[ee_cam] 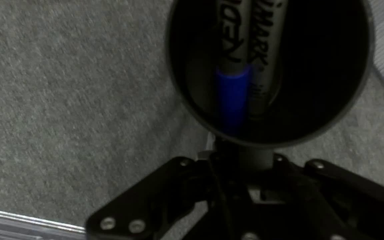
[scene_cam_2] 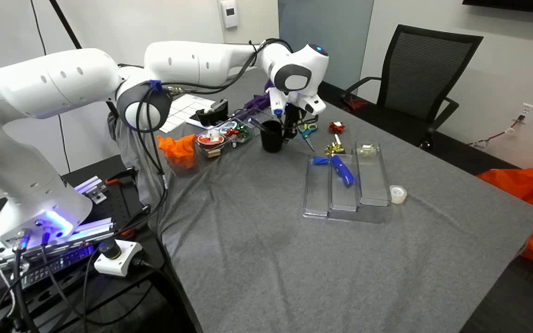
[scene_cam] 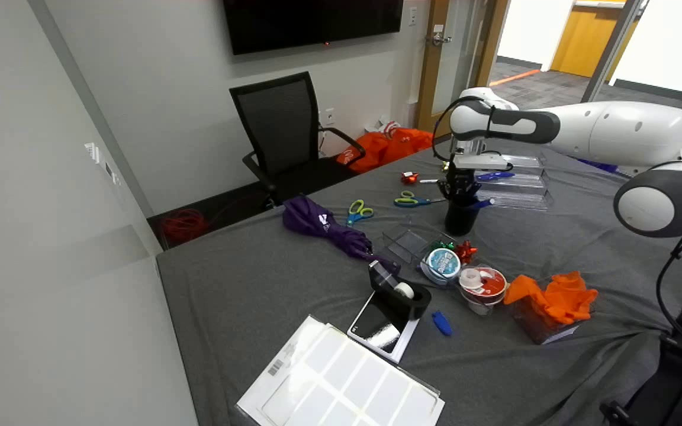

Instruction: Move the markers from the clear box to the black cup then move the cup to the right

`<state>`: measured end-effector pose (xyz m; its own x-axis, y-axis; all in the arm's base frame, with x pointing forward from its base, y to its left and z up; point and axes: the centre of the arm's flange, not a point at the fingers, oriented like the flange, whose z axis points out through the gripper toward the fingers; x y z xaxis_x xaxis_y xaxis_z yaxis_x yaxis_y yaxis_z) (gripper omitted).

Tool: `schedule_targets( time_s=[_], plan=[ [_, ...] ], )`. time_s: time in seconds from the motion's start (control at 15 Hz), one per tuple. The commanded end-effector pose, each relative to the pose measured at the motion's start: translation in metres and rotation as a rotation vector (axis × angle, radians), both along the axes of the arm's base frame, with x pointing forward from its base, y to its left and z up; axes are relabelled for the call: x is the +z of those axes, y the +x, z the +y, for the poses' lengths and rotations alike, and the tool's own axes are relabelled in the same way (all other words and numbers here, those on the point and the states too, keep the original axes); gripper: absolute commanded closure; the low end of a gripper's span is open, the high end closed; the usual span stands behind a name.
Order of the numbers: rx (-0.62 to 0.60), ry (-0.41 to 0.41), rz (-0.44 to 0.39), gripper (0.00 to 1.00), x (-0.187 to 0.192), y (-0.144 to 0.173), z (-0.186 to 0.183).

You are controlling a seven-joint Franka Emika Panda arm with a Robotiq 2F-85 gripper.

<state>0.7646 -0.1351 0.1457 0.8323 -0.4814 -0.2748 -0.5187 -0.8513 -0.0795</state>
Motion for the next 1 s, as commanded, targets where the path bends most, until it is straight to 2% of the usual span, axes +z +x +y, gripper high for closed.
schedule_targets(
  time_s=[0.0,0.2,0.6,0.93],
  plan=[
    [0.083,0.021,0.086,0.95,0.016,-0.072,0.027],
    [0.12,-0.009,0.098,0.95,0.011,-0.08,0.036],
    [0.243,-0.154,0.042,0.95,-0.002,-0.08,0.043],
    [0.355,-0.188,0.01,0.95,0.002,-0.075,0.048]
  ],
)
